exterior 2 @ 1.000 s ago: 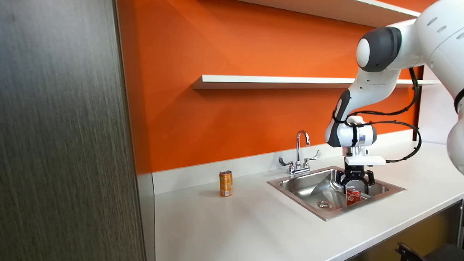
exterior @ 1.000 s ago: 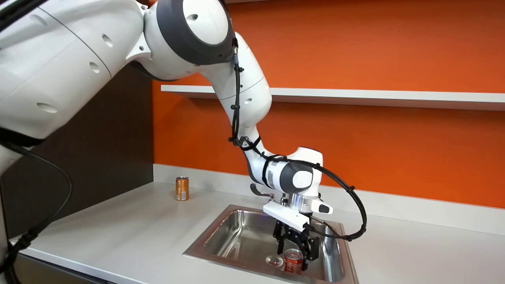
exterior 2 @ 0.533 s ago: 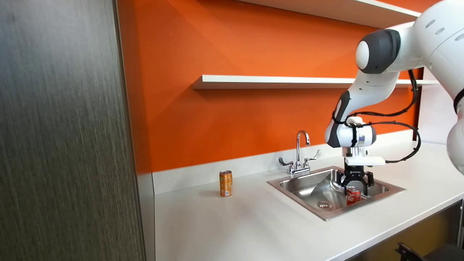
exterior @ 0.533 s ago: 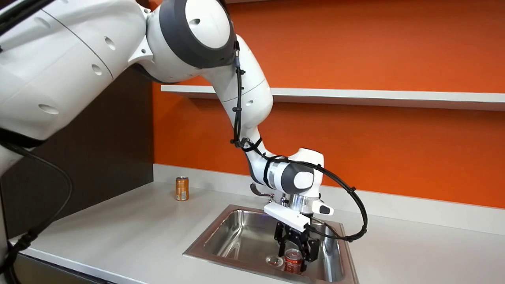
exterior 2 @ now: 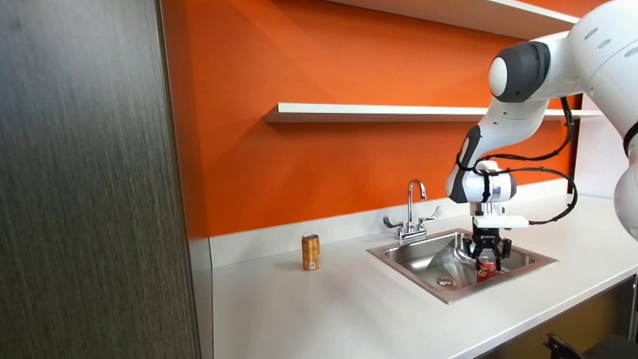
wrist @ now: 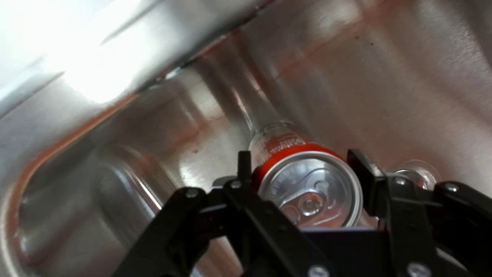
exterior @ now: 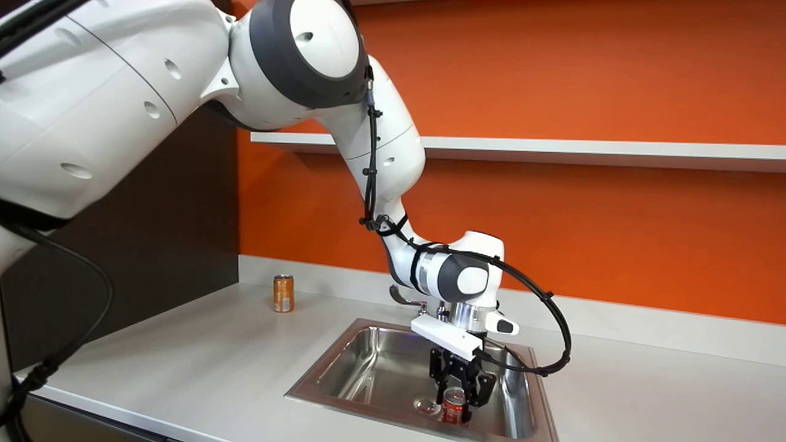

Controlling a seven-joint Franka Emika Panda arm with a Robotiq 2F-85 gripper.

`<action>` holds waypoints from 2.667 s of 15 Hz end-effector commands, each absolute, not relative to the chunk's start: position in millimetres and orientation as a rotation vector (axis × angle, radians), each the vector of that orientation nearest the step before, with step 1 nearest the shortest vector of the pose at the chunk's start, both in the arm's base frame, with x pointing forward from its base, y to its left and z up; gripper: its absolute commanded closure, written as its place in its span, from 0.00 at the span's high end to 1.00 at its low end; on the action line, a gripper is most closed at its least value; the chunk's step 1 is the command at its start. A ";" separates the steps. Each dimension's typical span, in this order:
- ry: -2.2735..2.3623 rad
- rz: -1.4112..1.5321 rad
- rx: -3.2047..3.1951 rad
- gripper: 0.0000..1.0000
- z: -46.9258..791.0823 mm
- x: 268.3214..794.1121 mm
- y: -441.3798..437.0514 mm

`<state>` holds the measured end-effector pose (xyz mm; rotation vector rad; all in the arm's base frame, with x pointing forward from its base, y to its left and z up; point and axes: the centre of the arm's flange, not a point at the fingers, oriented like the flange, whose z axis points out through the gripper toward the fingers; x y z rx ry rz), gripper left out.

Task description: Remove the red can from the sink and put it on the counter

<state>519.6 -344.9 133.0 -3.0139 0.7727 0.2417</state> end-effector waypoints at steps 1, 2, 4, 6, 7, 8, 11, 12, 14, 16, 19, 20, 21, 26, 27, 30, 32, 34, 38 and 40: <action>0.776 0.247 -2.985 0.38 138.5 526.8 -343.2; 0.773 0.245 -2.985 0.38 140.9 525.5 -341.8; 0.769 0.244 -2.986 0.38 146.4 521.7 -340.0; 0.768 0.246 -2.985 0.38 150.7 518.1 -338.5; 0.767 0.247 -2.984 0.38 152.3 516.8 -337.8; 0.767 0.252 -2.983 0.38 154.4 514.7 -337.0; 0.769 0.257 -2.979 0.38 161.2 508.3 -334.8; 0.769 0.259 -2.978 0.38 165.2 505.7 -333.9; 0.771 0.265 -2.977 0.38 174.9 500.6 -331.1; 0.772 0.268 -2.970 0.38 186.3 495.0 -327.5; 0.770 0.270 -2.970 0.38 207.5 485.0 -319.6; 0.766 0.271 -2.970 0.38 215.9 480.7 -316.1; 0.763 0.274 -2.971 0.38 223.9 476.7 -313.4; 0.731 0.282 -3.001 0.38 263.6 458.2 -292.4; 0.714 0.285 -3.014 0.38 272.5 455.6 -285.8; 0.652 0.287 -3.062 0.38 297.7 452.3 -262.5; 0.609 0.285 -3.093 0.38 314.7 452.0 -244.3; 0.559 0.277 -3.121 0.38 330.2 453.3 -224.2; 0.432 0.261 -3.177 0.38 356.2 455.7 -176.0; 0.363 0.256 -3.195 0.38 364.1 456.9 -152.3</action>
